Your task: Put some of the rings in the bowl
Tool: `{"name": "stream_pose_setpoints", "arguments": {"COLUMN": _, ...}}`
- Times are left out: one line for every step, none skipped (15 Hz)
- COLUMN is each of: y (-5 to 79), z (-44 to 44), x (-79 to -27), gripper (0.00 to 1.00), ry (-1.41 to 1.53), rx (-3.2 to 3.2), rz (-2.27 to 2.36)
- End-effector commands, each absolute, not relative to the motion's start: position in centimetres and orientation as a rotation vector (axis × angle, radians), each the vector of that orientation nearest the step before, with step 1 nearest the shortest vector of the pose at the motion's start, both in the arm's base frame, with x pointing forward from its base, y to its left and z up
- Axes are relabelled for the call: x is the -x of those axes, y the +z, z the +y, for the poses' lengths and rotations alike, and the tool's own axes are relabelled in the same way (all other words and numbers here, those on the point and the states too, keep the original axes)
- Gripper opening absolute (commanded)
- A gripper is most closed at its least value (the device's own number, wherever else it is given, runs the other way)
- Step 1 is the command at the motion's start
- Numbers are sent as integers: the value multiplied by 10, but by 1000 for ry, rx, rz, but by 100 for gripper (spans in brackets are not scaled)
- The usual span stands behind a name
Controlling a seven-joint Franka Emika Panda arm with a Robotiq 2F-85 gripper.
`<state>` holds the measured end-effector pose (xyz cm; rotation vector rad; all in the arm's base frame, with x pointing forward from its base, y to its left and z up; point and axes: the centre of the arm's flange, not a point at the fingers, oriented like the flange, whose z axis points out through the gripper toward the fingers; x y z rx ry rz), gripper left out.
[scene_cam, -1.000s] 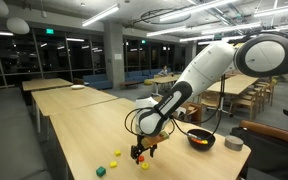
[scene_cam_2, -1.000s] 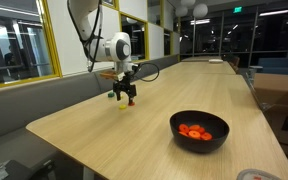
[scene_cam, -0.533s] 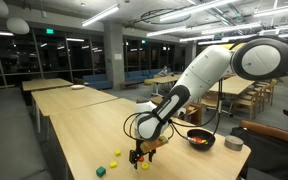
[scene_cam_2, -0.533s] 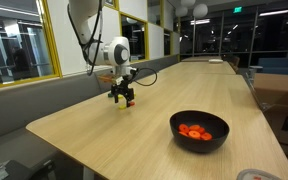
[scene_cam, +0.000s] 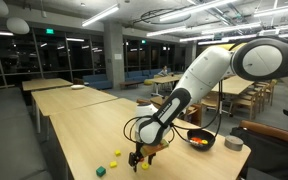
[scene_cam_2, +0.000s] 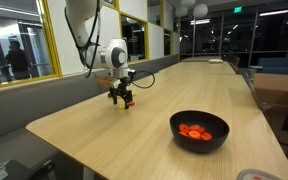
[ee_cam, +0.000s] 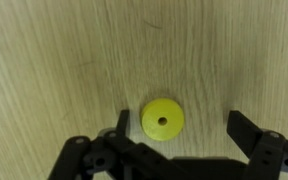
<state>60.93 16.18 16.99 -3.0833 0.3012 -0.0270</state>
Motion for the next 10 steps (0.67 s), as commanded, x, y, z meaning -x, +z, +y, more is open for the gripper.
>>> {"name": "stream_pose_setpoints", "arguments": {"y": 181, "z": 162, "x": -594, "gripper": 100, "ry": -83, "rx": 3102, "rz": 361}}
{"name": "stream_pose_setpoints", "arguments": {"y": 182, "z": 162, "x": -592, "gripper": 100, "ry": -96, "rx": 3103, "rz": 370}}
{"name": "stream_pose_setpoints", "arguments": {"y": 182, "z": 162, "x": -591, "gripper": 100, "ry": -105, "rx": 3106, "rz": 381}}
{"name": "stream_pose_setpoints", "arguments": {"y": 183, "z": 161, "x": -590, "gripper": 100, "ry": -112, "rx": 3111, "rz": 387}}
{"name": "stream_pose_setpoints", "arguments": {"y": 184, "z": 161, "x": -590, "gripper": 100, "ry": -120, "rx": 3115, "rz": 392}}
{"name": "stream_pose_setpoints", "arguments": {"y": 185, "z": 160, "x": -590, "gripper": 100, "ry": -129, "rx": 3118, "rz": 396}}
{"name": "stream_pose_setpoints", "arguments": {"y": 186, "z": 160, "x": -590, "gripper": 100, "ry": -134, "rx": 3121, "rz": 398}}
{"name": "stream_pose_setpoints", "arguments": {"y": 187, "z": 159, "x": -590, "gripper": 100, "ry": -139, "rx": 3123, "rz": 400}}
{"name": "stream_pose_setpoints", "arguments": {"y": 187, "z": 159, "x": -590, "gripper": 100, "ry": -143, "rx": 3125, "rz": 402}}
{"name": "stream_pose_setpoints", "arguments": {"y": 188, "z": 158, "x": -591, "gripper": 100, "ry": -144, "rx": 3125, "rz": 402}}
